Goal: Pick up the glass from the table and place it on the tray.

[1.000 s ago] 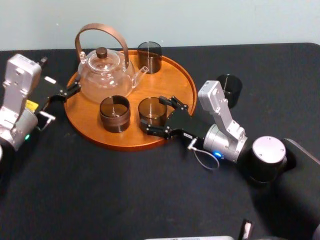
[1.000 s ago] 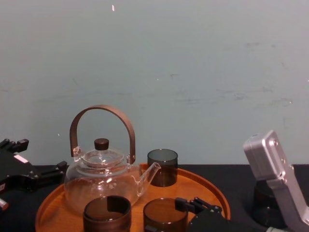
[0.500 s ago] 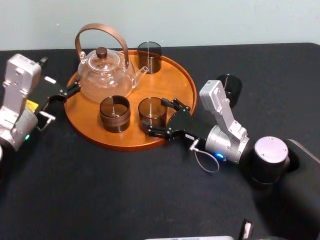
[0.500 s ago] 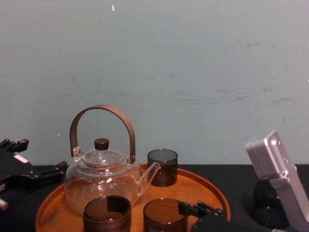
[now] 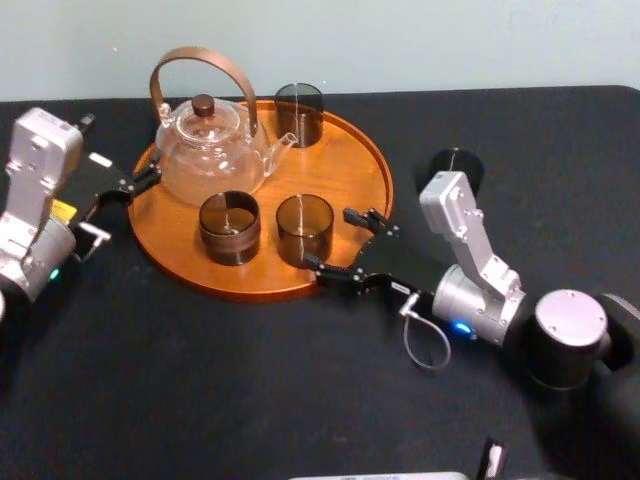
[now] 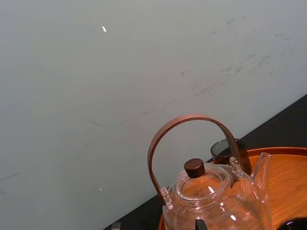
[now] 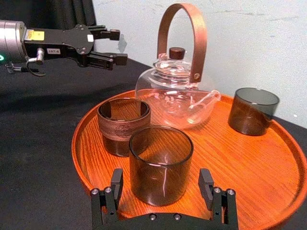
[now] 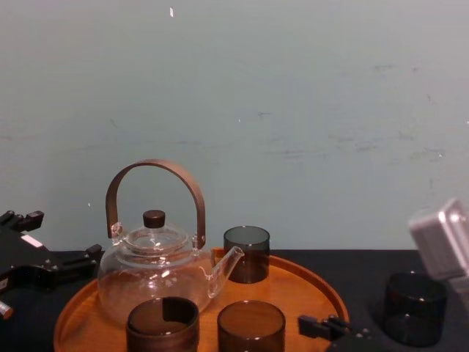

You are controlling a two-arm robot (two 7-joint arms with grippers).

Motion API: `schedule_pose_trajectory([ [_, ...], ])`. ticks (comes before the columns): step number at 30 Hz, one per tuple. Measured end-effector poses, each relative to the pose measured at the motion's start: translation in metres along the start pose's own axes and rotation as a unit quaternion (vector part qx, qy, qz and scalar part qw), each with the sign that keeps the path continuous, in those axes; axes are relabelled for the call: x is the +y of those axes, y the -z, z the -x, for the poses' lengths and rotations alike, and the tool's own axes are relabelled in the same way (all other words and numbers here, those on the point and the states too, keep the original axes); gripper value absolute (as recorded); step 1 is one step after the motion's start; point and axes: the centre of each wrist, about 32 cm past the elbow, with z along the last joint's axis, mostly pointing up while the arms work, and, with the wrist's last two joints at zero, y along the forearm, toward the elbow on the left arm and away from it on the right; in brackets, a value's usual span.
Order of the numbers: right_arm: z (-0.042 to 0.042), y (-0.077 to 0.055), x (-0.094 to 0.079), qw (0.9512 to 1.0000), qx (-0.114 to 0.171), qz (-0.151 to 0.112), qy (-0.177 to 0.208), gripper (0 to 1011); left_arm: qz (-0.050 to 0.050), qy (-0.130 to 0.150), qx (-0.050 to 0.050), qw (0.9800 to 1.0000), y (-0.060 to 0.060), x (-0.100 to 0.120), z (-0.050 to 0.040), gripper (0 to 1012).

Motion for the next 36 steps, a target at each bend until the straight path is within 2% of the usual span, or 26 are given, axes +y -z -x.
schedule_pose_trajectory([
  [12,0.0111,-0.007,-0.035,0.9989,0.007,-0.01,0.046,1002,0.0,0.0,0.0,1.0,0.0,0.0,0.0,1002],
  [22,0.0189,-0.001,-0.063,0.9971,0.021,-0.011,0.072,1003,0.0,0.0,0.0,1.0,0.0,0.0,0.0,1001],
  [30,0.0211,0.006,-0.082,0.9946,0.034,-0.012,0.097,1002,0.0,0.0,0.0,1.0,0.0,0.0,0.0,1001],
  [36,0.0194,0.008,-0.096,0.9912,0.038,-0.014,0.127,1002,0.0,0.0,0.0,1.0,0.0,0.0,0.0,1001],
])
